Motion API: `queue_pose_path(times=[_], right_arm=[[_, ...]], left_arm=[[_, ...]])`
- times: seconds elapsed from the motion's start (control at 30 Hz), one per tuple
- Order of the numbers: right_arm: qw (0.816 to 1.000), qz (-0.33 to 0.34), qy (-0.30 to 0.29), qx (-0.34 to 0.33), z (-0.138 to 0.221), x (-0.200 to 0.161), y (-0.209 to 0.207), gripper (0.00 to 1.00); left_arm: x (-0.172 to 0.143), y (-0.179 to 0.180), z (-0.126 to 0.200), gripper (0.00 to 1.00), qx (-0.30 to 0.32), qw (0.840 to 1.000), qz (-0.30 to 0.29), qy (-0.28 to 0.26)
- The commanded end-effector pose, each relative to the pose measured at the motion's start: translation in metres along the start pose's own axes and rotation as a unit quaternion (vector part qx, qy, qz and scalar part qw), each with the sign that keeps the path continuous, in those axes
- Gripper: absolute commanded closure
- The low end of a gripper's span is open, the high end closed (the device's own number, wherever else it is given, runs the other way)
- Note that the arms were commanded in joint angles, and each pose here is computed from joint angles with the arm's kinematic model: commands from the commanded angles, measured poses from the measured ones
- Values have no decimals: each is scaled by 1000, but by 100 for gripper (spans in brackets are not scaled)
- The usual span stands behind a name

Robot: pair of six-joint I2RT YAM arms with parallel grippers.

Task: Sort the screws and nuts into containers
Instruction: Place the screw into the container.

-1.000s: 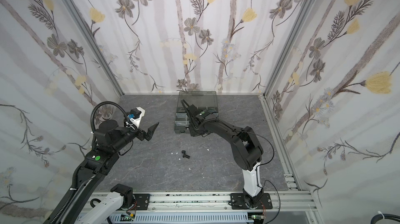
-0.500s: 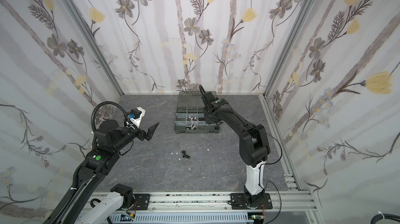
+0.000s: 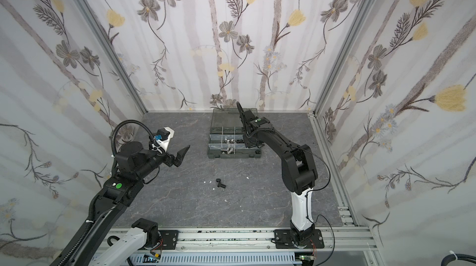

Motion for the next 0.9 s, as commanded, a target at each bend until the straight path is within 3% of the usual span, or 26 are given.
queue_pose_path(times=[0.0, 0.37, 0.87], right_arm=[[1000, 4, -1, -7, -5, -2, 0, 96], [1000, 0, 5, 1, -24, -7, 2, 95], [1000, 10, 8, 8, -31, -7, 5, 72]], left_arm=[[4, 1, 0, 0, 4, 1000, -7, -14], [4, 1, 0, 0, 0, 1000, -7, -17], [4, 1, 1, 0, 2, 1000, -6, -17]])
Point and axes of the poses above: each gripper's point midway between its finger pads, its own z axis back along the fingers, its own y axis along the line the jaws close on, x = y × z, the point moved 10 cm from there along z, back along the fingers, and after that the axes turned 1 degree about z, right-handed, at the moved point
